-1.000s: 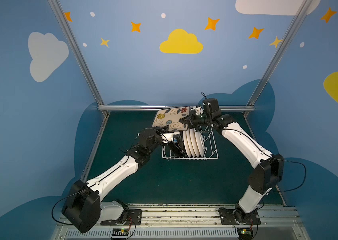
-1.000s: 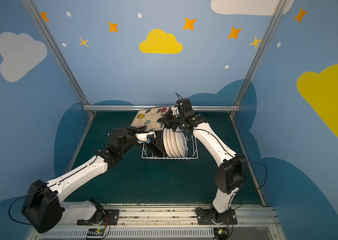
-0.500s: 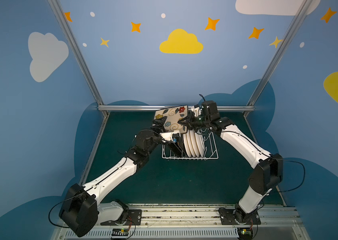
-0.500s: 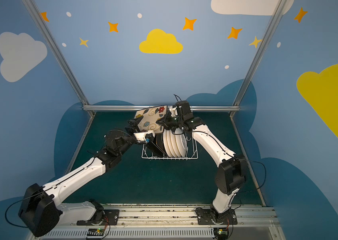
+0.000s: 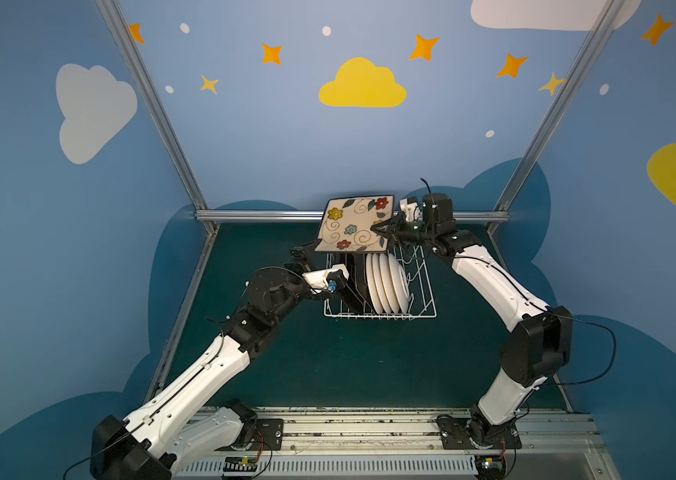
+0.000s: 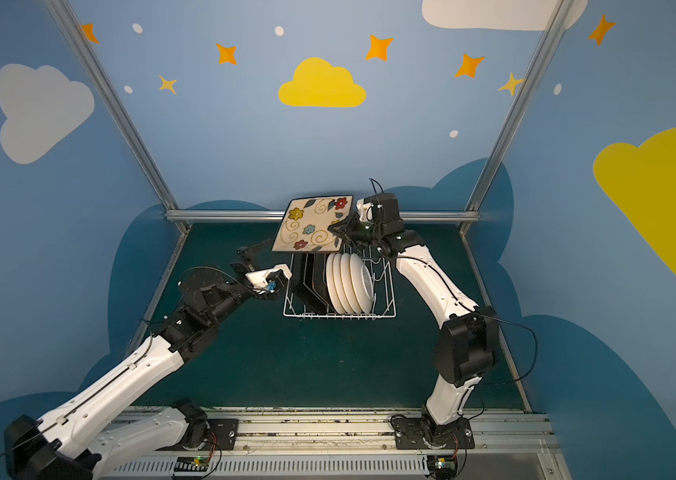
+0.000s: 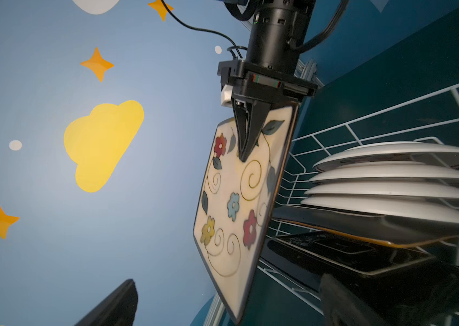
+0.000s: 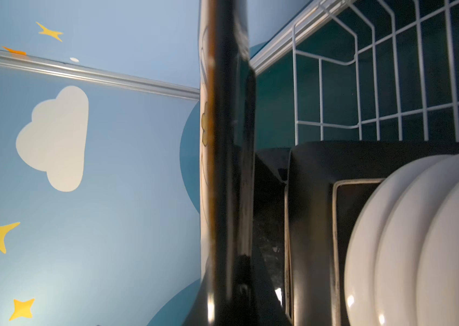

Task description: Unload the plates from the dish rack

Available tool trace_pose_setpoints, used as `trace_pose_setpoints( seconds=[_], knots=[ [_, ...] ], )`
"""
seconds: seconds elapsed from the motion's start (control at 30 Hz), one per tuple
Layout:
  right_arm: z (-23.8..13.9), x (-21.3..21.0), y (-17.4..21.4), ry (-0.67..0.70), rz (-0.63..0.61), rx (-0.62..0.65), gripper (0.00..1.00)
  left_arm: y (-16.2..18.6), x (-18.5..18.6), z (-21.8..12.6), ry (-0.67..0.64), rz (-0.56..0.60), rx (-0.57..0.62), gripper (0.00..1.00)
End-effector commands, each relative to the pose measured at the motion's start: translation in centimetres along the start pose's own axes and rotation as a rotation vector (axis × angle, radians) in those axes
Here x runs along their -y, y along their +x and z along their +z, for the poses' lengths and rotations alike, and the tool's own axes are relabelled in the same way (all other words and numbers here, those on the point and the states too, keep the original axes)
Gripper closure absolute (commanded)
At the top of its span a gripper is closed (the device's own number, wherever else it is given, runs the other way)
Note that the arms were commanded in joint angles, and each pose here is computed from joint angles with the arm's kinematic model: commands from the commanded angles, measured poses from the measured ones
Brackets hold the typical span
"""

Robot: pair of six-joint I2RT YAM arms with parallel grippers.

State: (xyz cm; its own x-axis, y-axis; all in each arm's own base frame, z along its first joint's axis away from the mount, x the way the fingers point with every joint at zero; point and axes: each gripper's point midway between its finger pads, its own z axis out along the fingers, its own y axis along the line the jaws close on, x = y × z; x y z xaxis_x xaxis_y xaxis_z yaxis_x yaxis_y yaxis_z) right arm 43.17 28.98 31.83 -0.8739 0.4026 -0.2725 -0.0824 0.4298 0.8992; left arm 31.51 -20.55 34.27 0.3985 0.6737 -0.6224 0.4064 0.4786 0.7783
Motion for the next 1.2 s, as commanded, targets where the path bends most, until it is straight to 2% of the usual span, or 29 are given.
trace_pose_setpoints(
  seconds=[0.0, 0.27, 0.47, 0.6, 0.7, 0.83, 1.17],
  knots=[
    [-4.7, -8.5, -2.1, -0.243, -0.190, 0.110, 1.00, 0.9, -0.5, -1.1, 0.023, -0.217, -0.039, 0.01],
    [-6.7, -8.3, -2.4, -0.254, -0.283, 0.126, 1.00, 2.4, -7.4, -2.1, 0.009, -0.842, -0.104, 0.01],
    [-7.5, -8.9, -1.7, -0.305, -0.375, 0.134, 1.00, 3.5, -10.7, -0.5, 0.139, -1.291, -0.040, 0.01],
    [-7.4, -9.3, -0.9, -0.346, -0.402, 0.083, 1.00, 4.4, -10.7, 1.5, 0.291, -1.519, -0.008, 0.01],
    [-7.2, -9.5, -0.5, -0.367, -0.412, 0.062, 1.00, 5.2, -9.7, 3.5, 0.407, -1.637, -0.004, 0.01],
    [-6.7, -9.7, 0.3, -0.393, -0.425, 0.028, 1.00, 5.6, -8.5, 5.4, 0.543, -1.709, -0.007, 0.01],
    [-4.7, -9.1, 1.6, -0.409, -0.426, -0.031, 1.00, 3.0, -6.6, 7.5, 0.752, -1.697, 0.017, 0.02]
  ],
)
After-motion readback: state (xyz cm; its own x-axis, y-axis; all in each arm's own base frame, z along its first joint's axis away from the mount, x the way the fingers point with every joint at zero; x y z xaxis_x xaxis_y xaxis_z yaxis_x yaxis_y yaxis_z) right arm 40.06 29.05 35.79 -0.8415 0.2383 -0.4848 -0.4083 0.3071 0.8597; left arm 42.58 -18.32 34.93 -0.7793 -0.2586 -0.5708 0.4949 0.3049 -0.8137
